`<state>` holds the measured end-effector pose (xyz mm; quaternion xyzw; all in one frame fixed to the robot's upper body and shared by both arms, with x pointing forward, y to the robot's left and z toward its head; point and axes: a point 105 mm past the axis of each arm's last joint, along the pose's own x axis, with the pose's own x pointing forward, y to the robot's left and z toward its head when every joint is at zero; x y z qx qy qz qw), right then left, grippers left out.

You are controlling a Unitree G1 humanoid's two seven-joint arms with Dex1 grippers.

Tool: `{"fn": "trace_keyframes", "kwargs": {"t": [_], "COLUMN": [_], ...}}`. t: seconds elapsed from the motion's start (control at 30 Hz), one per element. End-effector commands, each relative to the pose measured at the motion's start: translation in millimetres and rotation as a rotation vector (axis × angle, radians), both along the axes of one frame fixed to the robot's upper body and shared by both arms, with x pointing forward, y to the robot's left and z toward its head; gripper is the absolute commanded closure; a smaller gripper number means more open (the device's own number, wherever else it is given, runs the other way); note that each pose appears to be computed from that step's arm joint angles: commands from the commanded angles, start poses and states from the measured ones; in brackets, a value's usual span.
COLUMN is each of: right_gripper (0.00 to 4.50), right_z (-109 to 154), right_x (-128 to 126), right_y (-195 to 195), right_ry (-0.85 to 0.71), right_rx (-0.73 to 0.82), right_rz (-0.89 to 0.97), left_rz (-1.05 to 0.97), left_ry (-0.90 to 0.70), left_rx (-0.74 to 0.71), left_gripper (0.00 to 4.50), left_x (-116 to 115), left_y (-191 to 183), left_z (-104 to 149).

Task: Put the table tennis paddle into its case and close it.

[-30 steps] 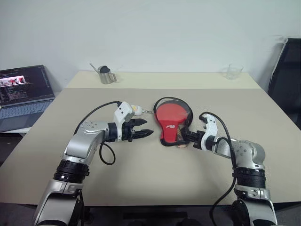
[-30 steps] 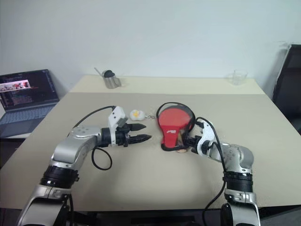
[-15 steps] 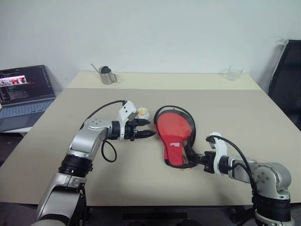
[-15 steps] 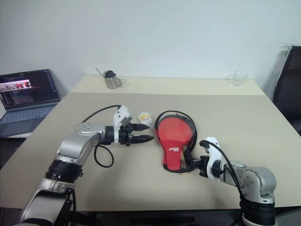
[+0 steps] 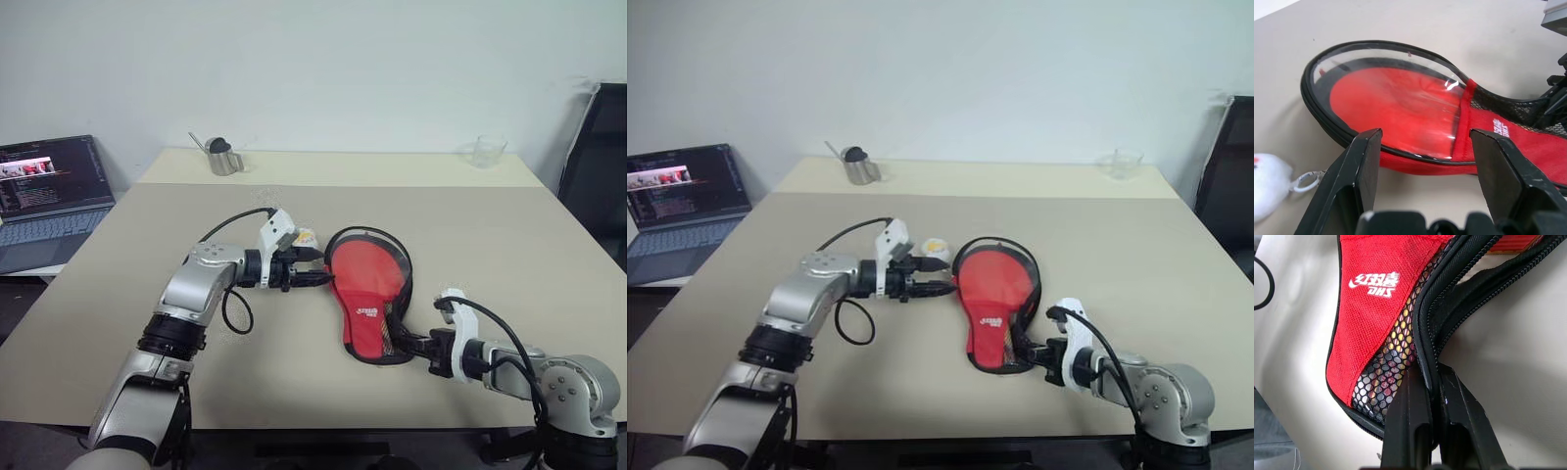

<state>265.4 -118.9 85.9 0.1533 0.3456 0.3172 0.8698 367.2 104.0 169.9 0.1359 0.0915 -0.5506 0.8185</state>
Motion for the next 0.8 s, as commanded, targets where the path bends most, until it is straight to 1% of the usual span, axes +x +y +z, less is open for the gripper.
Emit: {"fn": "trace_keyframes", "kwargs": {"t": [0.03,0.27,0.43,0.57,0.8], "right_gripper": [4.48,4.48,4.48,4.48,4.48], "right_z": [-15.8,-8.8,-9.8,-8.8,-9.0], "right_x": [-24.4,-43.4,-52.2,-60.8,-61.4], "right_y": [0.1,-2.6,-8.0,-3.4,-2.1], "right_ry": [0.119,0.119,0.135,0.136,0.135], "right_rx": [-0.013,0.003,-0.004,0.015,0.022], "right_rz": [0.087,0.180,0.189,0.212,0.195], "left_rz": [-0.017,-0.035,-0.050,-0.070,-0.090], "left_ry": [-0.048,-0.045,-0.038,-0.027,-0.030], "left_rx": [-0.004,-0.015,-0.019,-0.009,-0.010], "left_gripper": [1.39,1.39,1.39,1.39,1.39], "left_x": [1.6,1.4,-0.2,-2.5,-1.8], "left_y": [-1.9,-8.2,-11.2,-12.4,-16.6], "left_z": [12.3,10.8,8.5,5.3,8.1]}}
